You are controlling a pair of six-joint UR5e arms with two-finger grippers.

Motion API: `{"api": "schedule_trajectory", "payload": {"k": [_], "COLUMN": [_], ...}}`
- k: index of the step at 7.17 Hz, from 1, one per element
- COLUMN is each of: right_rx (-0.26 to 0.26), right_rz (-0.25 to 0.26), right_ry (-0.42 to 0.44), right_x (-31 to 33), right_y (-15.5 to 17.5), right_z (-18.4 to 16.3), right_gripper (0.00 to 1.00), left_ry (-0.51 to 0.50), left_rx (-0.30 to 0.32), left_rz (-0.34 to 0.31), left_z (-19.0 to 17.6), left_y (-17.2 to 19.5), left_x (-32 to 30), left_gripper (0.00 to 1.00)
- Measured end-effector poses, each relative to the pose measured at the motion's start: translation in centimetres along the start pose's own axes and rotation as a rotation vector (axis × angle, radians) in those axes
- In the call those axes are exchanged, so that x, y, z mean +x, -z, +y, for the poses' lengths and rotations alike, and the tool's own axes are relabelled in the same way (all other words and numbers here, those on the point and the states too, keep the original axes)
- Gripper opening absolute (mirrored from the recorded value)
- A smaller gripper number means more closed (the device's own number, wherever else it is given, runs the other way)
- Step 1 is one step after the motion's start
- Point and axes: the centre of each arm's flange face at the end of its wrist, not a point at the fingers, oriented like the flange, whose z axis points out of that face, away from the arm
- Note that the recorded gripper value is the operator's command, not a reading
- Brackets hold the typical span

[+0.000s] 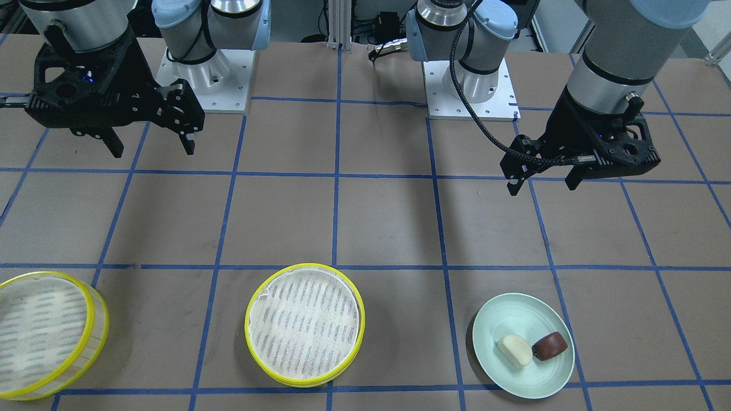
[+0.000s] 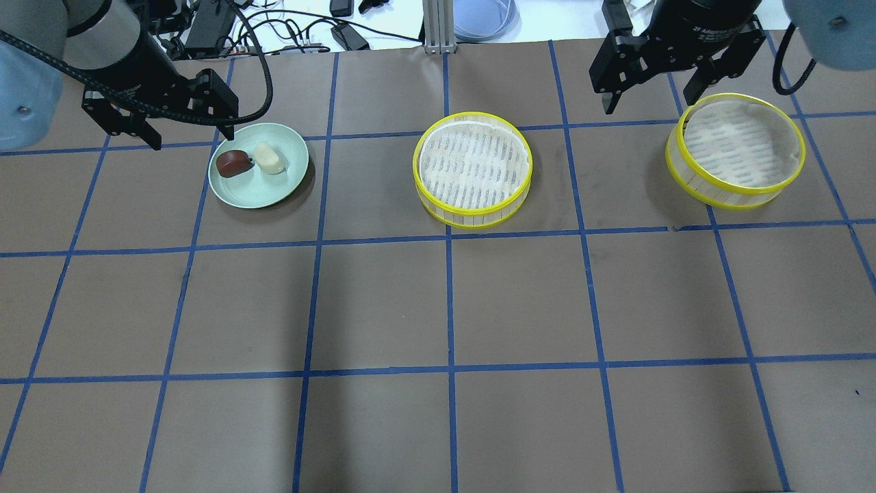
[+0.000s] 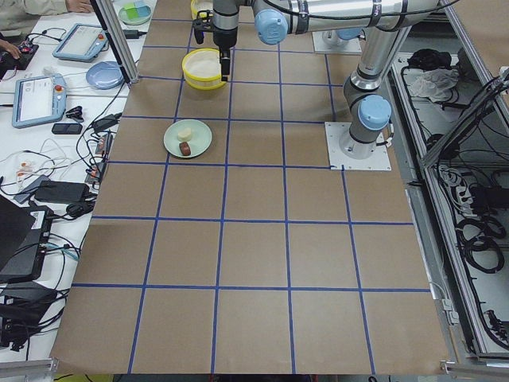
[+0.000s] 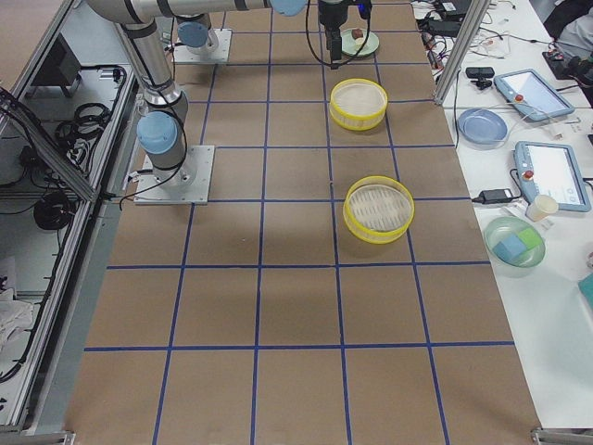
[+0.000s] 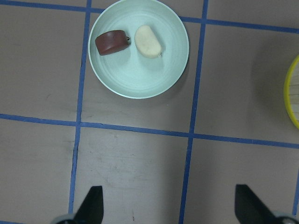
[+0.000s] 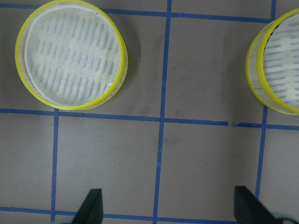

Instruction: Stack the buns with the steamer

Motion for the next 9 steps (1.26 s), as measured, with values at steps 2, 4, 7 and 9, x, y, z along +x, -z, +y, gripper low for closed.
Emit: {"api": "schedule_trajectory", "payload": {"k": [2,4,7,9], "right_rx": [-0.003,-0.001,-0.021,-0.041], "right_rz": [-0.014,0.003,0.008,-0.002], "right_ry": [0.007,0.004,0.021,-0.008], "right_x": [-0.5,-0.4,0.5,5.9], "right_y": [-0.3,-0.4,-1.1,-2.5], "right_z": [0.0,-0.1,-0.5,-1.9], "right_gripper": [1.00,1.00,1.00,1.00], "left_ry": [-0.001,0.007,0.021,0.034], "left_rx": [0.000,0.000,-0.031,-0.050], "left_rz": [-0.001,-0.004,-0.021,-0.028], "left_z": [0.0,0.0,-0.9,-3.0], "left_y": [0.0,0.0,-1.8,-7.1], "left_x": [0.0,0.0,-1.2,-1.6], "left_gripper": [1.00,1.00,1.00,1.00]}}
